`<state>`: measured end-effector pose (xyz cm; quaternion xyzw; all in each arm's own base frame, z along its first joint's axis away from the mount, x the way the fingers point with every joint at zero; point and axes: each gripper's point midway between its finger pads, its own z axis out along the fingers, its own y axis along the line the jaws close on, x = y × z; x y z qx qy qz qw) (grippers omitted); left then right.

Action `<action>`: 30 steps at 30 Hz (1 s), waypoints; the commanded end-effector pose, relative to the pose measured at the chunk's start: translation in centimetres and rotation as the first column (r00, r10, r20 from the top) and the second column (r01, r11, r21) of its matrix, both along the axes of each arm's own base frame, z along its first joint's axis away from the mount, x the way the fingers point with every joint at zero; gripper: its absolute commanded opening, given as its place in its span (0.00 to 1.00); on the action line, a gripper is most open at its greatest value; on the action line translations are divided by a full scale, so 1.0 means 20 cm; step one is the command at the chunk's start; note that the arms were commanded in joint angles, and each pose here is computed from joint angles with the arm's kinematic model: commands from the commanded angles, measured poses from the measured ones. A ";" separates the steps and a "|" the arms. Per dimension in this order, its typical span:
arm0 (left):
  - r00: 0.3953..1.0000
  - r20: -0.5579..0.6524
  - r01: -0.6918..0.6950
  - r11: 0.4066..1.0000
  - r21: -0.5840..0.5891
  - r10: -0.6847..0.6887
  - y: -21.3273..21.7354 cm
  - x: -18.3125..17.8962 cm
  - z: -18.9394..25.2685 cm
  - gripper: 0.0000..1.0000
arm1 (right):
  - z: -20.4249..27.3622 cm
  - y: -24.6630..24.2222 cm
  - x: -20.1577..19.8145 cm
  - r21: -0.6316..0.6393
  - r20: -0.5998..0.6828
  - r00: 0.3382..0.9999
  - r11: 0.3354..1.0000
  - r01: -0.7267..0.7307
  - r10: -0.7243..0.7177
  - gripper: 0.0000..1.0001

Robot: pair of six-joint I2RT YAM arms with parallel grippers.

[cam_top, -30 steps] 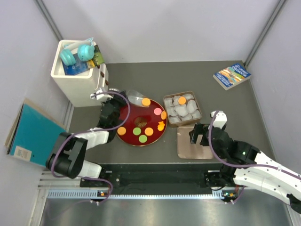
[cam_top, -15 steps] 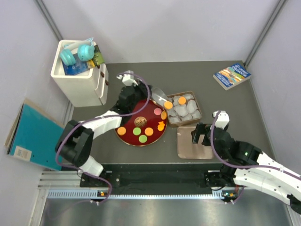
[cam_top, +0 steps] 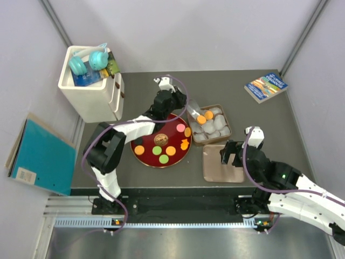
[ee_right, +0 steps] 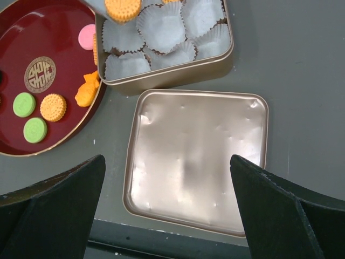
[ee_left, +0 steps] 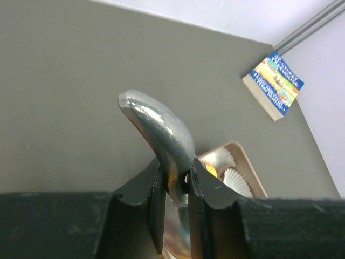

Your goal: Pack the cookies

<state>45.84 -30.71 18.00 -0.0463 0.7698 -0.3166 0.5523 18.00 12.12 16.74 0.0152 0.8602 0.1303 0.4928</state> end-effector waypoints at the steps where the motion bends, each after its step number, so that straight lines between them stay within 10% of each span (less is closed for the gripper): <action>1: 0.989 0.149 0.010 1.000 0.018 -0.013 -0.10 0.08 0.24 0.00 | 0.09 0.00 0.02 0.029 0.042 0.999 0.999 0.016 -0.018 0.99; 30: 0.916 0.394 -0.198 0.940 0.277 0.076 -0.04 0.04 0.44 0.00 | 0.07 -0.02 0.01 0.029 0.033 0.999 0.999 0.019 -0.020 0.99</action>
